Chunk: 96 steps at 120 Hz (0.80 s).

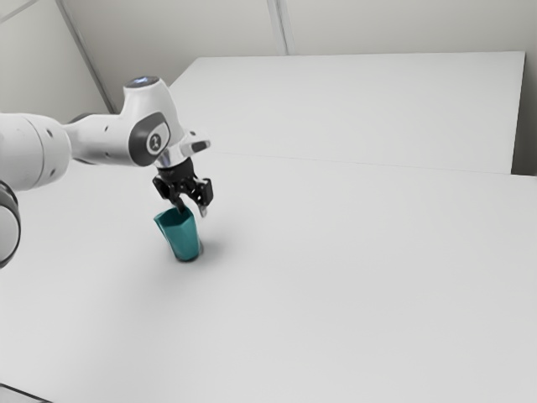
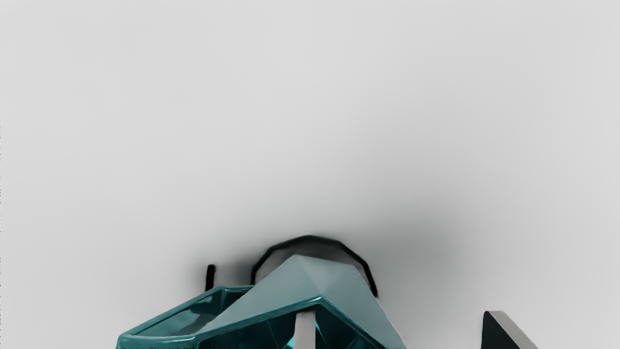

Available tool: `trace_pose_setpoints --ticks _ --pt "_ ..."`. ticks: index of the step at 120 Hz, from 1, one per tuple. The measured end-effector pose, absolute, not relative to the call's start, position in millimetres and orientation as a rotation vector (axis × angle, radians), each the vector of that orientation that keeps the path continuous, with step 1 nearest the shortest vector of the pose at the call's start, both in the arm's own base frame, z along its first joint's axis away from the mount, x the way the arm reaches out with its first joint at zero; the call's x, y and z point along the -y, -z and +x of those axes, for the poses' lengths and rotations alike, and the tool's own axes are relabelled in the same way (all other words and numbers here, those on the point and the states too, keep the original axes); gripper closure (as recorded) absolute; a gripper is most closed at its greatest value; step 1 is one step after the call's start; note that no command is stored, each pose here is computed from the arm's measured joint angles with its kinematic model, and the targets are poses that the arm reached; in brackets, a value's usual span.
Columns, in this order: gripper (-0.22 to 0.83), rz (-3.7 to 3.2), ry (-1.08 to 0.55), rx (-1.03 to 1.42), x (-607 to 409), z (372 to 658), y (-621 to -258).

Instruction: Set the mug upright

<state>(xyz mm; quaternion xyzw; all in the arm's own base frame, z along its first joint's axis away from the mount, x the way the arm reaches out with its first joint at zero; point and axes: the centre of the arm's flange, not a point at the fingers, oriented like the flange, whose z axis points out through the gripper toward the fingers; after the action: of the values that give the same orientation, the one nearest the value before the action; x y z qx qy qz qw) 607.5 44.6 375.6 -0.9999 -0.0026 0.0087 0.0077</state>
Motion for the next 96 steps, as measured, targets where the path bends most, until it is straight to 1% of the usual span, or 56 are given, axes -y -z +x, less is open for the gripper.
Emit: trace_pose_setpoints --ticks 20,32,40,51,64,70,81,96 --pt "0.27 -3.124 -0.004 0.039 -45 610 -384" --pt "0.26 -3.121 0.021 0.056 -45 609 -396" --pt "0.21 -3.115 0.045 0.068 -46 605 -411" --pt "0.14 -3.098 0.081 0.091 -51 596 -444" --pt "0.08 -3.093 0.127 0.075 -58 582 -481" --pt "0.07 -3.087 0.176 0.064 -64 579 -506" --pt "0.04 -3.068 0.269 0.044 -76 584 -560" --pt "0.02 -3.053 0.31 0.021 -89 580 -617"
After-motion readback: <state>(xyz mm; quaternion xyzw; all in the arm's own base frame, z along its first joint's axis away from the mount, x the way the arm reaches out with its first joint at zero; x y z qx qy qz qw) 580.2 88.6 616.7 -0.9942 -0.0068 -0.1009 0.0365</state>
